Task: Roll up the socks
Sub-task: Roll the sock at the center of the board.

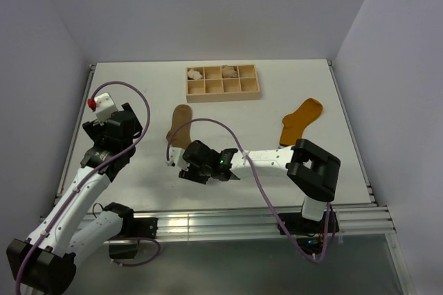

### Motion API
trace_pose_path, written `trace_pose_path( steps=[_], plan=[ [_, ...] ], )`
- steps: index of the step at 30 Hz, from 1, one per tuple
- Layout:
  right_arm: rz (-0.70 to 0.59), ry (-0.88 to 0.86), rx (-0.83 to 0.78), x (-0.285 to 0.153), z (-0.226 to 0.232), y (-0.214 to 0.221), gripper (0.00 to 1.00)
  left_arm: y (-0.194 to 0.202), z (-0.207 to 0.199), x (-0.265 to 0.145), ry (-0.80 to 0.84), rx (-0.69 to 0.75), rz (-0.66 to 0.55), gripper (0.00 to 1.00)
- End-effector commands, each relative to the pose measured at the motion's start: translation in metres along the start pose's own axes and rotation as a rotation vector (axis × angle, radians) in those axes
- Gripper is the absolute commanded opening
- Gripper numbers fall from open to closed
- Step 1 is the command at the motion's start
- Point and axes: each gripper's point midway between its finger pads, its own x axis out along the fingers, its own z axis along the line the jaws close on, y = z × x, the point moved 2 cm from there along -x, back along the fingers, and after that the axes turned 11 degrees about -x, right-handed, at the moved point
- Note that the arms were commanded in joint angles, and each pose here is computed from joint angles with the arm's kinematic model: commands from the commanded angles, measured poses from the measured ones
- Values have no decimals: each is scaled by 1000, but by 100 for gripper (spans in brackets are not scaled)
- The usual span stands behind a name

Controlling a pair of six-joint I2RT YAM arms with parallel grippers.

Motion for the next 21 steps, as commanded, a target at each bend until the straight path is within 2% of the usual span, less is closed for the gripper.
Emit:
trace_pose_path(
  steps=[1,14,18,19,21],
  plan=[
    [-35,17,8,9,-12,-10,56,-5,-3,0,18,-20,-16,100],
    [17,-38,3,29,0,8,55,-6,-4,-1,24,-22,-19,100],
    [47,-75,25,38,7,19,43,-4,-5,-2,42,-20,-11,100],
    [59,-79,30,38,7,22,32,-4,-6,-2,52,-19,-8,99],
    [71,-95,36,38,8,24,23,-2,-10,-3,80,-14,4,100]
  ],
)
